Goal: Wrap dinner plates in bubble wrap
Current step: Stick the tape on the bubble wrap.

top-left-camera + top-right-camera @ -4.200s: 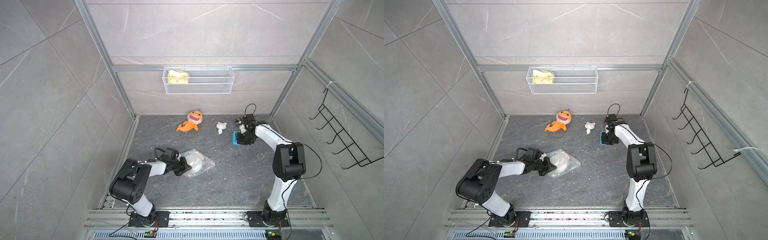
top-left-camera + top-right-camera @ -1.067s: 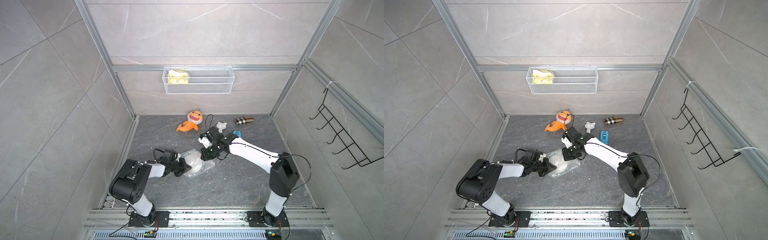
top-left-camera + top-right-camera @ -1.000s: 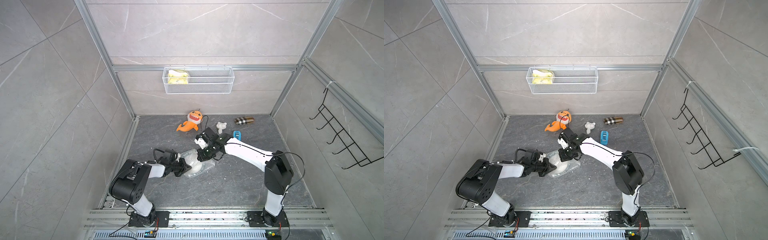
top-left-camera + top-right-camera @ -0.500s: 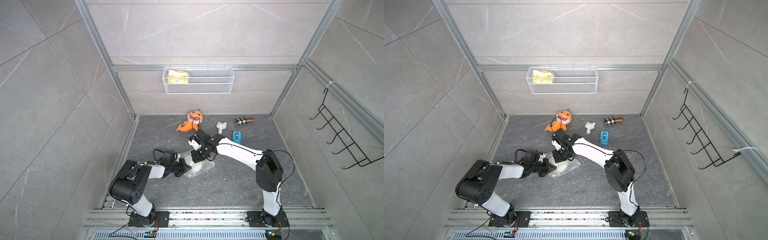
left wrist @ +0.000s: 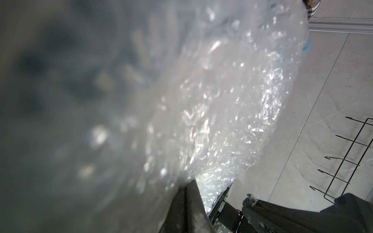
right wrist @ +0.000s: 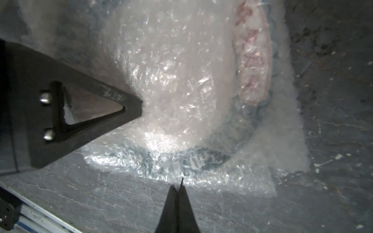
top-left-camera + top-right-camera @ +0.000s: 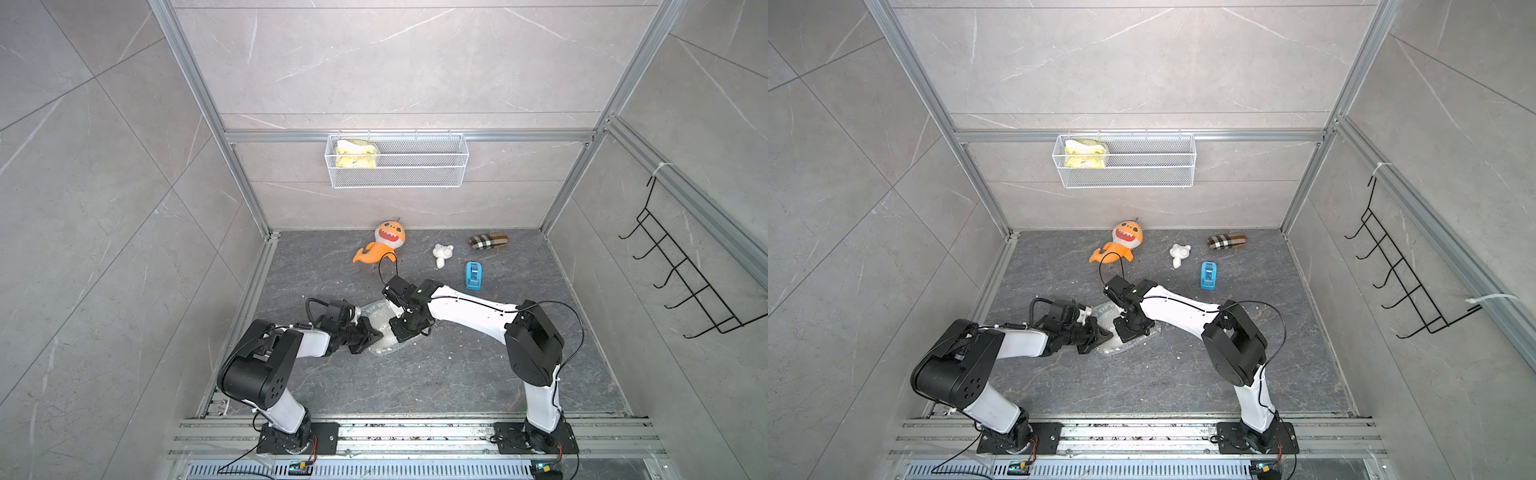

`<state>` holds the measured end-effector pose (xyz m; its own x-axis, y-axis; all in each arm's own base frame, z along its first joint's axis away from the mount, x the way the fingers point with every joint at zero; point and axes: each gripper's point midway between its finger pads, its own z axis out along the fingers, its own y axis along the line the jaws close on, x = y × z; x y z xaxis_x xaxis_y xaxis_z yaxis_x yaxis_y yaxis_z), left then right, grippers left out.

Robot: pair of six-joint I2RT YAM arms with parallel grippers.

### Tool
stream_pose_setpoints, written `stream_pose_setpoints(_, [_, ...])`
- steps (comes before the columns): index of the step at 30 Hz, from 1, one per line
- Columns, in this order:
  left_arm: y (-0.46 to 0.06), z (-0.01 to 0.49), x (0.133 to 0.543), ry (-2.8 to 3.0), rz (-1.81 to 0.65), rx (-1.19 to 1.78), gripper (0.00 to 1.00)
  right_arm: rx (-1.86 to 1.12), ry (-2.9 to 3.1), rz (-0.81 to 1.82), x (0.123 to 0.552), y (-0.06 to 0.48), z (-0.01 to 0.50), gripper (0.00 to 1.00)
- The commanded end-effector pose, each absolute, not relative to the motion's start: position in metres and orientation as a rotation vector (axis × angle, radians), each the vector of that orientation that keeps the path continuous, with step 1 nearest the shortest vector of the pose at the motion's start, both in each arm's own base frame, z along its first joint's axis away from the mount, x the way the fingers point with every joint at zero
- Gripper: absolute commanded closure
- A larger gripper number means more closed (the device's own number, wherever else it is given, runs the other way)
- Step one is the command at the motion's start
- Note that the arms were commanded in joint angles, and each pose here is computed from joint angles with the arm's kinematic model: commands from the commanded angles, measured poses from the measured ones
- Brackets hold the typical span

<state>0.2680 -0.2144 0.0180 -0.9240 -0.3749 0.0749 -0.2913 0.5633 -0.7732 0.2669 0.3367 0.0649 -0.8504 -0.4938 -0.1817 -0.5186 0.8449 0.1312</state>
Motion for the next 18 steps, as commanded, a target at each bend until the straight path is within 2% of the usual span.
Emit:
stream_pose_setpoints(1, [-0.168, -0.05, 0.208, 2.961, -0.902, -0.872, 0.95, -0.82, 2.903, 0.153, 0.266, 0.327, 0.051, 1.0])
stream_pose_setpoints(11, [-0.168, -0.051, 0.208, 2.964, -0.9, -0.874, 0.95, -0.813, 2.926, 0.047, 0.268, 0.321, 0.039, 1.0])
stream_pose_setpoints(13, [-0.168, -0.051, 0.208, 2.966, -0.9, -0.874, 0.95, -0.817, 2.923, 0.023, 0.268, 0.318, 0.04, 0.95])
stream_pose_setpoints(16, [-0.169, -0.052, 0.208, 2.967, -0.901, -0.872, 0.95, -0.823, 2.926, 0.023, 0.267, 0.318, 0.041, 0.93])
stream_pose_setpoints(18, [-0.169, -0.052, 0.209, 2.964, -0.902, -0.875, 0.95, -0.827, 2.928, 0.034, 0.266, 0.32, 0.041, 0.87])
